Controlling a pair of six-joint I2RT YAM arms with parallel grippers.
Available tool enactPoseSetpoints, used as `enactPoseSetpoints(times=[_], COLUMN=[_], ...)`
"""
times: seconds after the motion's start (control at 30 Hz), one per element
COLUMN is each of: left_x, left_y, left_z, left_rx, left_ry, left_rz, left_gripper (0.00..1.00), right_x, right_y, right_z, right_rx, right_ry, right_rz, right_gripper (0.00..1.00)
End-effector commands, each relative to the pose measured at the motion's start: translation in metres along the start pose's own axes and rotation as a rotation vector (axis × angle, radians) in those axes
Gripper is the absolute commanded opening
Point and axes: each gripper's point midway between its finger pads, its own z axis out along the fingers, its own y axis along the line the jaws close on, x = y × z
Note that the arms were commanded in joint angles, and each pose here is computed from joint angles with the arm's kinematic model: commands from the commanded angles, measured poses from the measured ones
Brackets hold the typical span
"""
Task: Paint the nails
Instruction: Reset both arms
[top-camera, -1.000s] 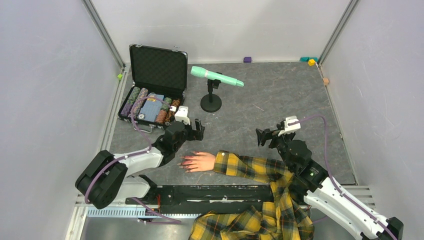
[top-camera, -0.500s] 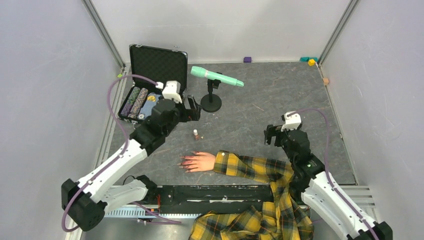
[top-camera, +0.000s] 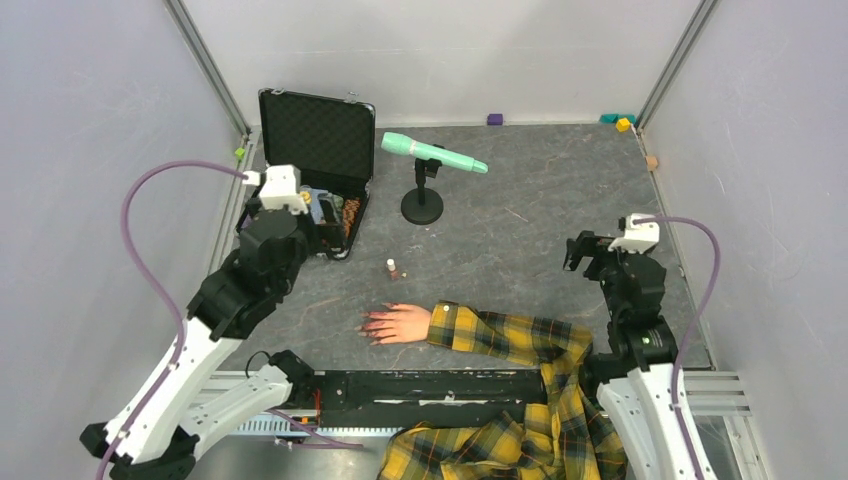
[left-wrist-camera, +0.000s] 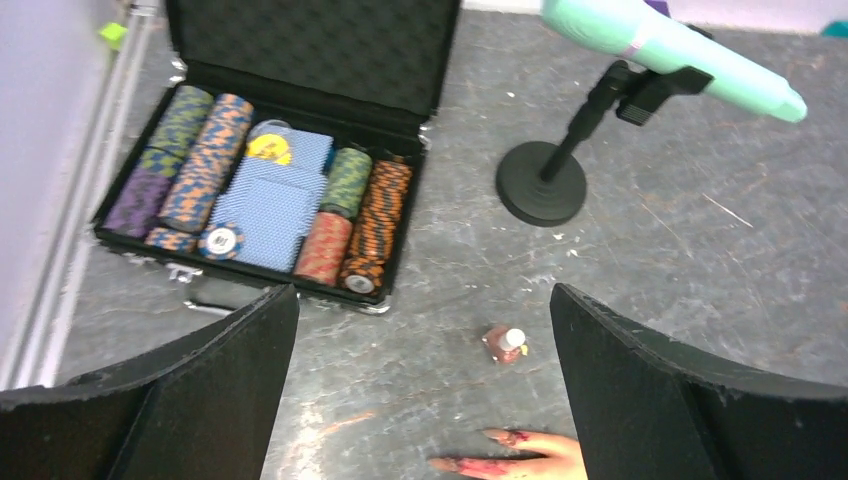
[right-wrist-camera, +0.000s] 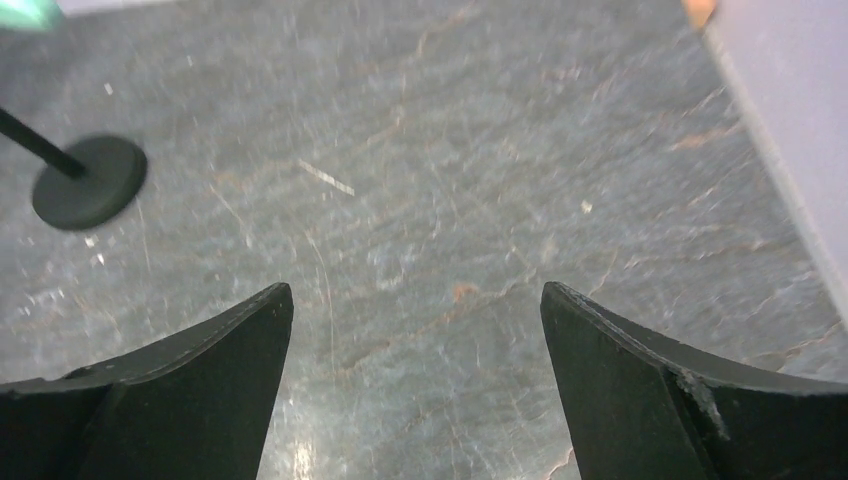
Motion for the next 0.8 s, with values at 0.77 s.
enactPoseSetpoints(times=[0.77], left_x=[0.035], left_y=[0.068], left_z=[-0.048], left_rx=[-0.108], left_ry=[-0.12], left_rz=[-0.029], left_gripper=[1.0], right_x=[-0.036], right_y=[-0.034], right_z=[-0.027], right_rx=[0.158], right_ry=[-0.302], right_rz=[0.017], right_gripper=[0.98])
